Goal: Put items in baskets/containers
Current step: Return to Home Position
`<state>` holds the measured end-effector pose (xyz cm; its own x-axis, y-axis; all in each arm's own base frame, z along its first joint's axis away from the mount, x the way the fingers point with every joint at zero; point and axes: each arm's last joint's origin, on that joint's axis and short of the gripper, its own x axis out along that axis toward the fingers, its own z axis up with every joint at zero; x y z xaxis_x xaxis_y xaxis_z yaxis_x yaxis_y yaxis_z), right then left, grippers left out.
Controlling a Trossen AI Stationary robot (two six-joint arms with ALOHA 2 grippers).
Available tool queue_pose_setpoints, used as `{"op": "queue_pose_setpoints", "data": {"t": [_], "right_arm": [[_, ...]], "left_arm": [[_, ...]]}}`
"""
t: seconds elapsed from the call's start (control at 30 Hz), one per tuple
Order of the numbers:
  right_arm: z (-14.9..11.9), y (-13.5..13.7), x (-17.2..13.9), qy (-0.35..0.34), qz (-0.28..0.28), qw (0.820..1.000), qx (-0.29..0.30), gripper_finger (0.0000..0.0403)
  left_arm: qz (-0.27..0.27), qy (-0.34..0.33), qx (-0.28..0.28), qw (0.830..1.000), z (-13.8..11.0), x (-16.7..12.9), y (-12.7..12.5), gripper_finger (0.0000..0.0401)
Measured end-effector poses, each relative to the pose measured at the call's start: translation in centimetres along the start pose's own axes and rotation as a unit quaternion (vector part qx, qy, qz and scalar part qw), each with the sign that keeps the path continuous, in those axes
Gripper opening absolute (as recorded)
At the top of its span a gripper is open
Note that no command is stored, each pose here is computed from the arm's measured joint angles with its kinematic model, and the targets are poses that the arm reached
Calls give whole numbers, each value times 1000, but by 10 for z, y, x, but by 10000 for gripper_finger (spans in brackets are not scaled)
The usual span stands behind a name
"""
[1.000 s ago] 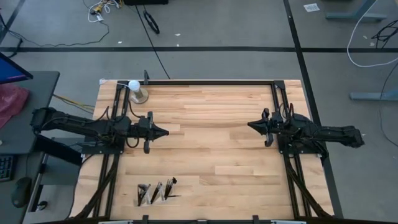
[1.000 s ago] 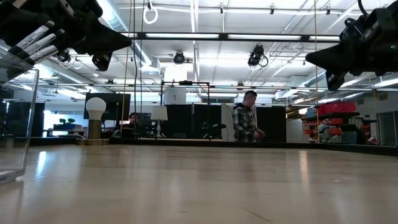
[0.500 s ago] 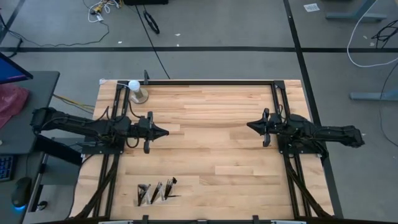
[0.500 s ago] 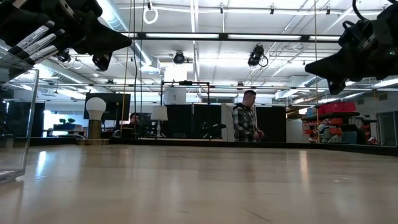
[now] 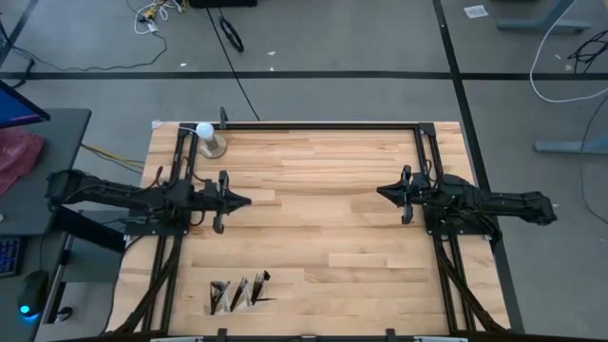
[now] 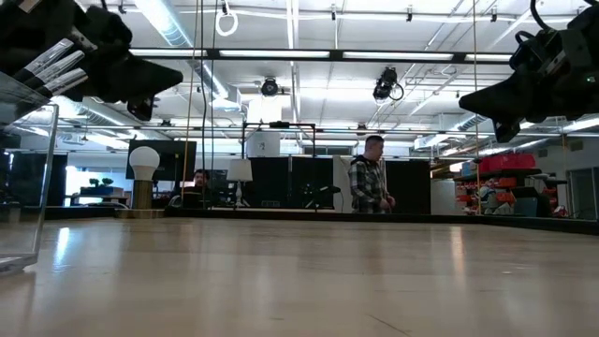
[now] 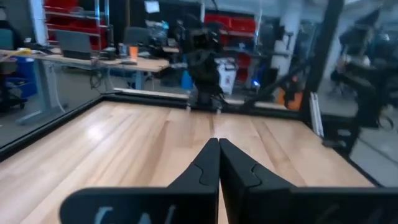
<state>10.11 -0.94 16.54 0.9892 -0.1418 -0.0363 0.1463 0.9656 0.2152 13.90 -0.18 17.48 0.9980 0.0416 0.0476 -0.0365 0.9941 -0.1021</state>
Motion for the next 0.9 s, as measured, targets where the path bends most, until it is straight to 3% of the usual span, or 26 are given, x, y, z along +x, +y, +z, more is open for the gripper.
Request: {"op": "queue_pose_setpoints", "data": {"t": [0.37, 0.9], "right_arm": [[0, 0, 0, 0, 0, 1000, 0, 28], [0, 0, 0, 0, 0, 1000, 0, 28]], "left_arm": [[-48, -33, -1, 998, 8, -18, 17, 1], [-58, -20, 57, 997, 3, -34, -3, 0]]}}
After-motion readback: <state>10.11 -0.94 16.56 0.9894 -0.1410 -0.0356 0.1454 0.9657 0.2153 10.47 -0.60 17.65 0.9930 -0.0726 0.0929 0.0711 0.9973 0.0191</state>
